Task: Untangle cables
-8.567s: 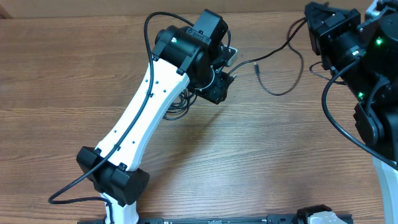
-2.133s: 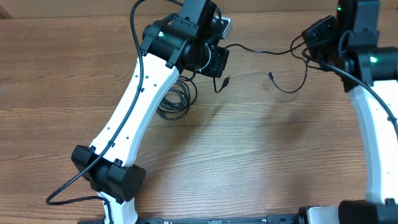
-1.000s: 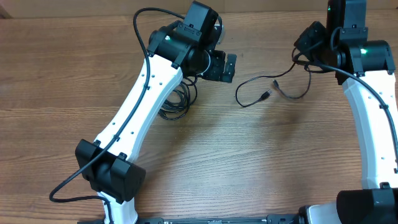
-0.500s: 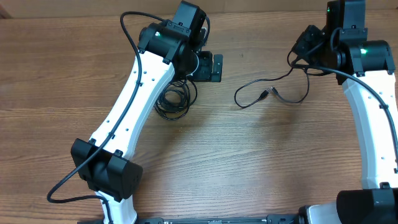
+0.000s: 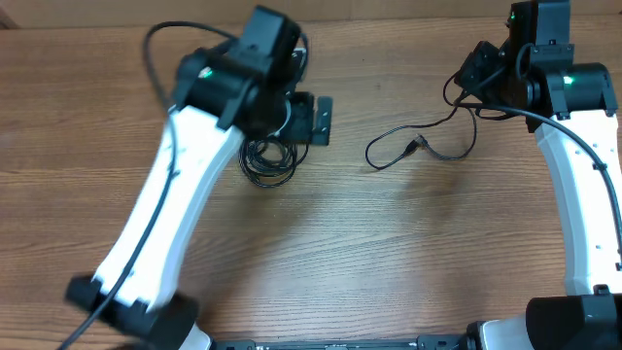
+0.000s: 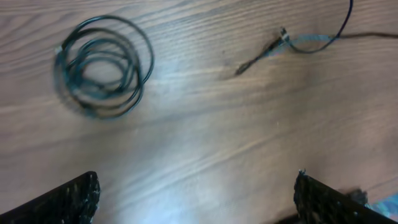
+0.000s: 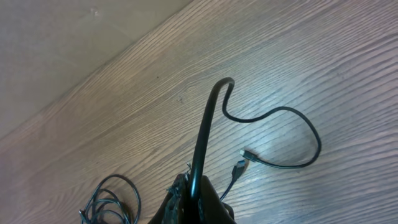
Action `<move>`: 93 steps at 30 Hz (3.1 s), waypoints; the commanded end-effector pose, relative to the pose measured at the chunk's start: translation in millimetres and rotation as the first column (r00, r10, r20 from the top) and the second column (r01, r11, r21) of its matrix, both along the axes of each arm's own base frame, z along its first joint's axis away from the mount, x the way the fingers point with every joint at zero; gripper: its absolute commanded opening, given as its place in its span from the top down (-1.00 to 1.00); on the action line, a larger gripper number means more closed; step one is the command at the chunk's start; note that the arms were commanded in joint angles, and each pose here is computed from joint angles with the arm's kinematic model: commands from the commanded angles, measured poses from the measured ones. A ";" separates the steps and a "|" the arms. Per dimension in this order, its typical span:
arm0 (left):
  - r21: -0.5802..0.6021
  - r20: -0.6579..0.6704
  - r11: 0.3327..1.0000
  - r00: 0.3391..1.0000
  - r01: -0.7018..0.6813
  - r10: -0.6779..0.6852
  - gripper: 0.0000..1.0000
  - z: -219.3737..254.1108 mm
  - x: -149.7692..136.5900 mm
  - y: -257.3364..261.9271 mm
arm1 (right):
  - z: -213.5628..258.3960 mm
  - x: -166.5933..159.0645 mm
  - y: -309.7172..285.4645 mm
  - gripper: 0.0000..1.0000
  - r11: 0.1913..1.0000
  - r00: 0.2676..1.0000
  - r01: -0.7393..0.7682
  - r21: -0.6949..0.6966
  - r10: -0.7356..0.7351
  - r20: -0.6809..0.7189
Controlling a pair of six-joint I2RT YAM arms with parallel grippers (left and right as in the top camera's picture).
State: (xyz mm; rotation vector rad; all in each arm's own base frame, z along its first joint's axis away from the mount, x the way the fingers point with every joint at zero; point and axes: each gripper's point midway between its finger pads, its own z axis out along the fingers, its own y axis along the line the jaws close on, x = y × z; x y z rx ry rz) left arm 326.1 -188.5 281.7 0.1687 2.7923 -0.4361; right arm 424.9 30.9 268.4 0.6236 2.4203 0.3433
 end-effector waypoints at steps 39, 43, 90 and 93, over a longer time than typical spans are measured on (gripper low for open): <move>0.037 0.273 0.993 0.957 -0.114 0.100 -0.99 25.9 -111.8 91.9 | 10.2 10.5 22.4 0.93 0.984 0.982 -0.175 0.020 0.173 0.079; 0.053 0.276 0.991 0.955 -0.124 0.105 -0.99 18.0 -105.1 92.1 | 29.1 12.6 56.0 0.93 0.908 0.893 -0.419 0.030 0.406 0.197; -0.050 0.479 0.997 0.874 -0.062 0.078 -0.99 10.6 -146.1 107.5 | 92.4 45.3 69.2 0.93 0.853 0.721 -0.502 -0.144 0.504 0.475; -0.046 0.473 0.997 0.878 -0.062 0.076 -0.99 9.0 -145.9 107.3 | 112.3 47.6 79.5 0.93 0.826 0.646 -0.541 -0.161 0.530 0.549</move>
